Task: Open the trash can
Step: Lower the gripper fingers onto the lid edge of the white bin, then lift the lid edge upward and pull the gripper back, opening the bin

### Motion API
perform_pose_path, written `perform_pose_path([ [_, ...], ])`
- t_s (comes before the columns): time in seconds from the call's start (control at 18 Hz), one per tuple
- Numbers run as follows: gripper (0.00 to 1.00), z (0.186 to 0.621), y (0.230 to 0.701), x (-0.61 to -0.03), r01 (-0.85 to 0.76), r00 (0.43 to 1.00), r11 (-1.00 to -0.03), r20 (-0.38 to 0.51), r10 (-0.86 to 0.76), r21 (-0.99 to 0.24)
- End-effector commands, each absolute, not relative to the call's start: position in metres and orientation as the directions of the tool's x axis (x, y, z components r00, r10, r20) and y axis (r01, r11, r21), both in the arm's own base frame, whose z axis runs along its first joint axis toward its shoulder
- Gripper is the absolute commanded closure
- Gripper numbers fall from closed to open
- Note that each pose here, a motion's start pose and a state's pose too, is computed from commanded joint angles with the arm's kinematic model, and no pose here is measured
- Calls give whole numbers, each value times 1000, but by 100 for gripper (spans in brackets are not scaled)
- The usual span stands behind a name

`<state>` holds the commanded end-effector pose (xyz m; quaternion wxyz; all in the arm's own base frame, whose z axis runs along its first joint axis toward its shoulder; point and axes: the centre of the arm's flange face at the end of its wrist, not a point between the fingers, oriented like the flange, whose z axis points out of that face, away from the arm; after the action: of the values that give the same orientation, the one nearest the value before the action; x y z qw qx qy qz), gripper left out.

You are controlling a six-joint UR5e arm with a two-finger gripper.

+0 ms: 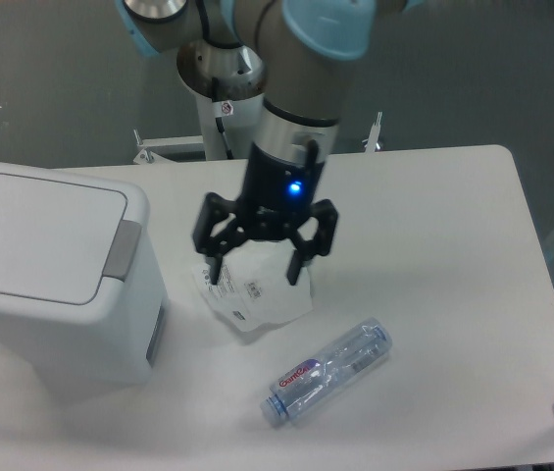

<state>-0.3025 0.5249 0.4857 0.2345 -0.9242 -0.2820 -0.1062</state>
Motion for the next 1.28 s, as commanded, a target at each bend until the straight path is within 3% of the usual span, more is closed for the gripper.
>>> perform_pose_path([
  [1.28, 0, 474, 534, -256, 518, 849, -776, 328, 415, -360],
])
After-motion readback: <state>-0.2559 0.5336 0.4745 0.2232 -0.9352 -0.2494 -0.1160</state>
